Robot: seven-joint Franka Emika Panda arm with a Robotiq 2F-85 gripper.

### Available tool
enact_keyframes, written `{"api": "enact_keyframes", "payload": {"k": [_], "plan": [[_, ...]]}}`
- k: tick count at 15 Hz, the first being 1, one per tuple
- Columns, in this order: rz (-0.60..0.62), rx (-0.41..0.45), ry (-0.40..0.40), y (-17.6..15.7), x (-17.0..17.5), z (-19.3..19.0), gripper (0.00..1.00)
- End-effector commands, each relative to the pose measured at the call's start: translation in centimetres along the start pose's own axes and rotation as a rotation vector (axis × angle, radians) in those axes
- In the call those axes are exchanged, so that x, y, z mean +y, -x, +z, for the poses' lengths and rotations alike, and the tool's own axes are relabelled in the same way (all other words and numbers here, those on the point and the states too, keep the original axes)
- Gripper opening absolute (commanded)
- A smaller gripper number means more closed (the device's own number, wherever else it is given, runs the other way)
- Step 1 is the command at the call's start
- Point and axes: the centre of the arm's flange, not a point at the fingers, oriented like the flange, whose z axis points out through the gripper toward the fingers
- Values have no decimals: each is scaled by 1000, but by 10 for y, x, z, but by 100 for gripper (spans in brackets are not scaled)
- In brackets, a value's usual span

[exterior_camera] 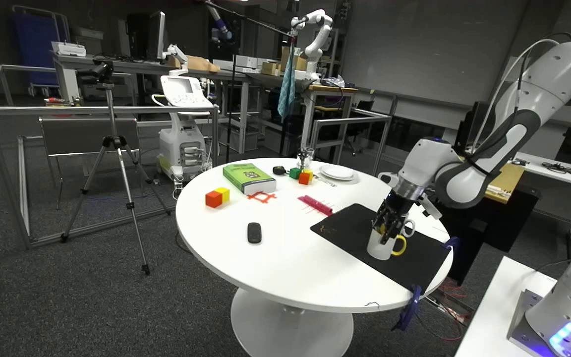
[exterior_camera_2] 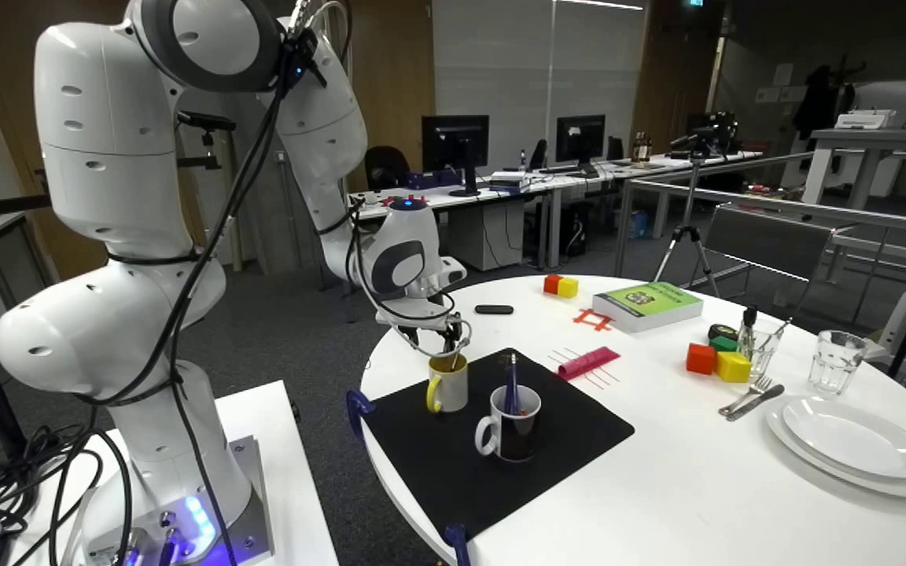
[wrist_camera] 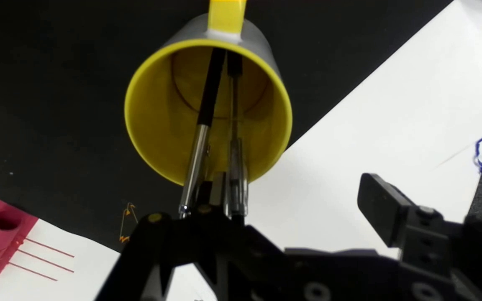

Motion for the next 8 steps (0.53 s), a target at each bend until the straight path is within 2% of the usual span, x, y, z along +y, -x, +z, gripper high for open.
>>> {"api": "enact_keyframes", "payload": {"k": [1,2,3,8], "plan": [[-13,-29,16,9,3,-12,61],[-13,-30,21,9,4,-11,59],[-11,-29,24,9,5,-12,52],[-5,-30,49,11,13,-15,13]]}}
